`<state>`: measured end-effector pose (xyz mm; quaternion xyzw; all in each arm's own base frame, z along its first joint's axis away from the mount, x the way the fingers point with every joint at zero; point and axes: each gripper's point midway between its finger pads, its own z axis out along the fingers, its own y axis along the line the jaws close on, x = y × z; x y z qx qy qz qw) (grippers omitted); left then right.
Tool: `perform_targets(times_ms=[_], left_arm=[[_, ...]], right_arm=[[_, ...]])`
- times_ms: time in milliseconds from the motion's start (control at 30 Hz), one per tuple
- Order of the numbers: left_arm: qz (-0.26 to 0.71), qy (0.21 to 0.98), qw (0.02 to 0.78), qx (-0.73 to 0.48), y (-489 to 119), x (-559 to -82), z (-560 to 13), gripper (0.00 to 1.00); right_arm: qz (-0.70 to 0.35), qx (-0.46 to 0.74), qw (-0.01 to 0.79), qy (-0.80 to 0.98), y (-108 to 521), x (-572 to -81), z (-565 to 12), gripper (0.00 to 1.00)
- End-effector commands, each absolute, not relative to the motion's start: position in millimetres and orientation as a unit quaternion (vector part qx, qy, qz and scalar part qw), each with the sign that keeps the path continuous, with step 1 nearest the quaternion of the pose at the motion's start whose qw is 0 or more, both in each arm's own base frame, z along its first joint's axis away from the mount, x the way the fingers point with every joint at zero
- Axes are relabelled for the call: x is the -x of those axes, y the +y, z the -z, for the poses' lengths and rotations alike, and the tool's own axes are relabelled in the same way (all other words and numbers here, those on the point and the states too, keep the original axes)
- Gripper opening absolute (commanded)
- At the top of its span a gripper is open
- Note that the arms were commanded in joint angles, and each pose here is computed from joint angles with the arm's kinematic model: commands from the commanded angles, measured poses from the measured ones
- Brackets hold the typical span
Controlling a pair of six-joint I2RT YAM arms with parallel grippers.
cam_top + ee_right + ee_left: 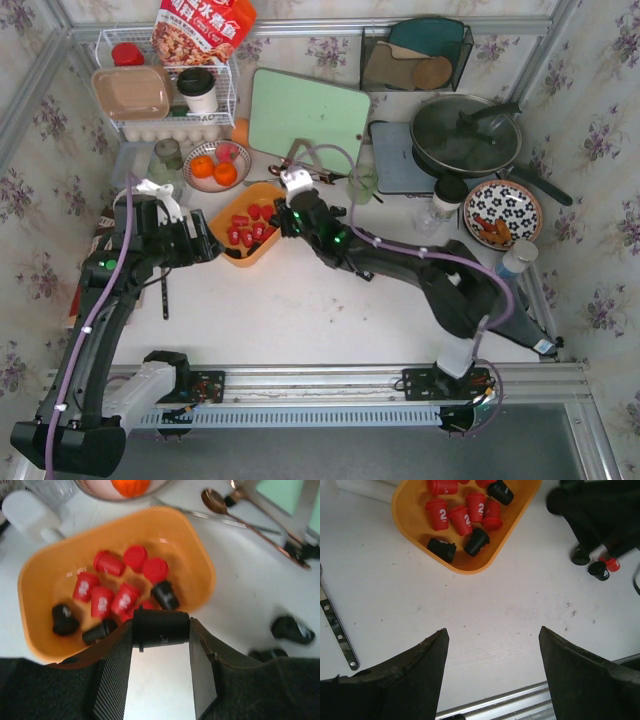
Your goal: Mix the coffee capsules in the storage basket
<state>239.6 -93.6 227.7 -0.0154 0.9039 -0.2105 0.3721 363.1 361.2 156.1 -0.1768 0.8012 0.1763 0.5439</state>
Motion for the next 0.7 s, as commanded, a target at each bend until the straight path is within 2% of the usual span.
perform_targets(times_ms=[0,200,333,500,600,667], left_arm=[[0.217,0.898,0.382,0.015,-95,-242,-232,0.75],[0.225,0.897,0.381,0.015,-97,-242,-233,0.75],[0.234,0.896,0.376,0.015,-100,-241,-233,0.75],[0.241,0.896,0.374,0.016,-102,-242,-233,0.75],[0.241,0.896,0.374,0.018,-101,-242,-233,0.75],[0.242,0.895,0.373,0.020,-100,-242,-233,0.75]], right_arm=[[-0.195,0.204,0.561,0.778,401,-401,-165,0.14],[-0.192,0.178,0.553,0.791,415,-444,-135,0.20],[-0.230,0.137,0.524,0.809,414,-457,-114,0.27],[-0.277,0.106,0.484,0.823,411,-460,-105,0.46],[-0.275,0.108,0.482,0.825,407,-460,-109,0.62],[-0.268,0.110,0.486,0.825,404,-459,-113,0.69]])
